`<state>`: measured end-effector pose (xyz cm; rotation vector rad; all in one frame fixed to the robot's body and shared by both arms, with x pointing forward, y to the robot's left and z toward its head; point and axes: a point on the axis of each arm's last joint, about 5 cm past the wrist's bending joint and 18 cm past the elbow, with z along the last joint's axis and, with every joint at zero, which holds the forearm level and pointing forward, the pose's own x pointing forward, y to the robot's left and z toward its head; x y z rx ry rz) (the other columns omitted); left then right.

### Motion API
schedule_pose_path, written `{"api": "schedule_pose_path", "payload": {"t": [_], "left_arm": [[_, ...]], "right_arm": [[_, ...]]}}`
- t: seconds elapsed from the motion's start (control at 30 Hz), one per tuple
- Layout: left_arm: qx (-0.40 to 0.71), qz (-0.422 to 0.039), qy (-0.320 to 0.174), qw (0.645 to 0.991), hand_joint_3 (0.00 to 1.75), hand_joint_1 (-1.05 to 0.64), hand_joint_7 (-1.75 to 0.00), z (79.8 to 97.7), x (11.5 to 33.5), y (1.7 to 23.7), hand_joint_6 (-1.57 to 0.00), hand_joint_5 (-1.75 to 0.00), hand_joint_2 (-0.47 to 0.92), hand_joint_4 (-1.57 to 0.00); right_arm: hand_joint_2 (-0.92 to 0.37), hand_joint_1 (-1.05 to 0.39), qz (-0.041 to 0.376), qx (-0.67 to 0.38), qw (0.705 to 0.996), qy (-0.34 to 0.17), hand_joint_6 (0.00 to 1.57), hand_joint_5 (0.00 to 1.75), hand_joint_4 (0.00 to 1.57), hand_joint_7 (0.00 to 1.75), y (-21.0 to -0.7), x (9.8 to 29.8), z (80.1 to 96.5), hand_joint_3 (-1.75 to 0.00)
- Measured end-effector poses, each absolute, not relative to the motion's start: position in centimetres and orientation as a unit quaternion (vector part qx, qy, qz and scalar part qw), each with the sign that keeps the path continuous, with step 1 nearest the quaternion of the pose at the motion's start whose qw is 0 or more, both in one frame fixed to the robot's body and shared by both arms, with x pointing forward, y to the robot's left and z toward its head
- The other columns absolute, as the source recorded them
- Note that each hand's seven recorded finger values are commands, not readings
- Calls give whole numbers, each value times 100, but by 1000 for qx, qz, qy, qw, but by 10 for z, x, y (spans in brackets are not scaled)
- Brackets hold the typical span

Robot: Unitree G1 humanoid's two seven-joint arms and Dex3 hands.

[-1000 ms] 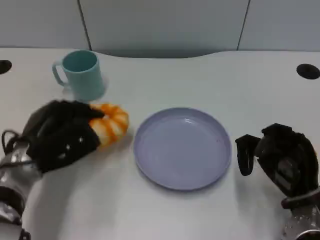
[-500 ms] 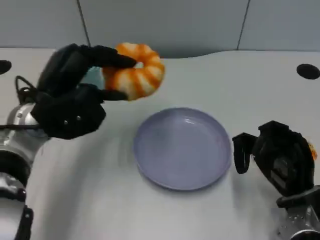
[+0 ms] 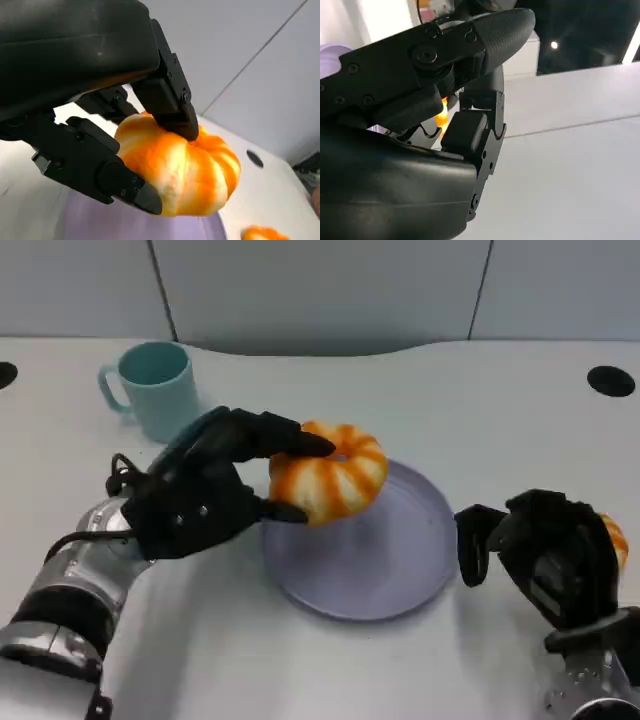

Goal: Grasp the bread from the table and place it into the plate.

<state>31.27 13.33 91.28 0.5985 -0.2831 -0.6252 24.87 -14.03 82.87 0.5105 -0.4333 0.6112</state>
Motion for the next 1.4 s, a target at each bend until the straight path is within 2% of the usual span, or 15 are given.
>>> {"api": "schedule_pose_path", "payload": {"t": [0.07,0.23,0.37,0.53,0.83,0.87,0.93,1.03,1.17,1.23,1.3,1.33,1.37,1.4], "left_arm": [[276,-310,-126,901,40,-81,0,911,311,136,-60,0,92,-41],[257,-329,-129,899,60,-102,0,912,310,139,-43,0,92,-16],[249,-347,-129,895,67,-105,0,915,310,142,-35,0,92,-4],[215,-363,-139,896,73,-105,-3,920,311,148,-40,-1,92,-2],[206,-357,-145,899,73,-105,-4,922,311,153,-43,-2,92,-4],[206,-356,-145,900,55,-103,-7,922,311,153,-54,-18,92,-36],[163,-337,-154,914,38,-97,-10,920,309,155,-67,-36,92,-69],[14,-309,-173,935,32,-95,-12,910,303,153,-72,-42,92,-80],[-112,-316,-156,929,48,-102,-3,899,296,156,-58,-33,92,-51],[-205,-326,-132,913,52,-103,-1,889,288,159,-50,-29,92,-36],[-290,-336,-92,891,54,-103,0,875,275,163,-46,-28,92,-31],[-329,-339,-75,878,54,-103,0,868,267,166,-43,-32,92,-26],[-371,-342,-57,862,54,-103,-1,860,258,169,-41,-51,92,-15],[-413,-347,-42,841,53,-103,0,851,246,174,-40,-60,92,-11]], "right_arm": [[-92,-52,300,239,899,-212,92,168,98,120,-140,249,830,-12],[-92,-47,338,194,897,-209,97,159,98,105,-142,253,835,-11],[-92,-48,336,188,898,-215,99,157,98,103,-143,254,838,-13],[-92,-48,329,175,902,-217,99,157,96,103,-143,255,840,-11],[-92,-48,336,175,901,-210,96,163,94,109,-142,256,840,-13],[-92,-50,336,173,901,-212,95,162,93,109,-142,256,841,-15],[-92,-52,339,164,902,-212,93,158,92,110,-142,256,841,-15],[-92,-52,337,147,907,-203,92,156,92,110,-145,256,842,-15],[-92,-46,334,154,908,-201,95,161,96,112,-144,253,839,-10],[-92,-47,327,177,905,-206,93,166,94,119,-141,251,836,-9],[-92,-46,325,189,903,-209,93,167,94,120,-139,250,835,-8],[-92,-47,328,194,901,-207,93,168,94,121,-138,250,835,-7],[-92,-47,331,197,900,-206,94,167,95,119,-137,250,834,-6],[-92,-46,333,201,898,-204,96,164,96,113,-137,250,834,-4]]}}
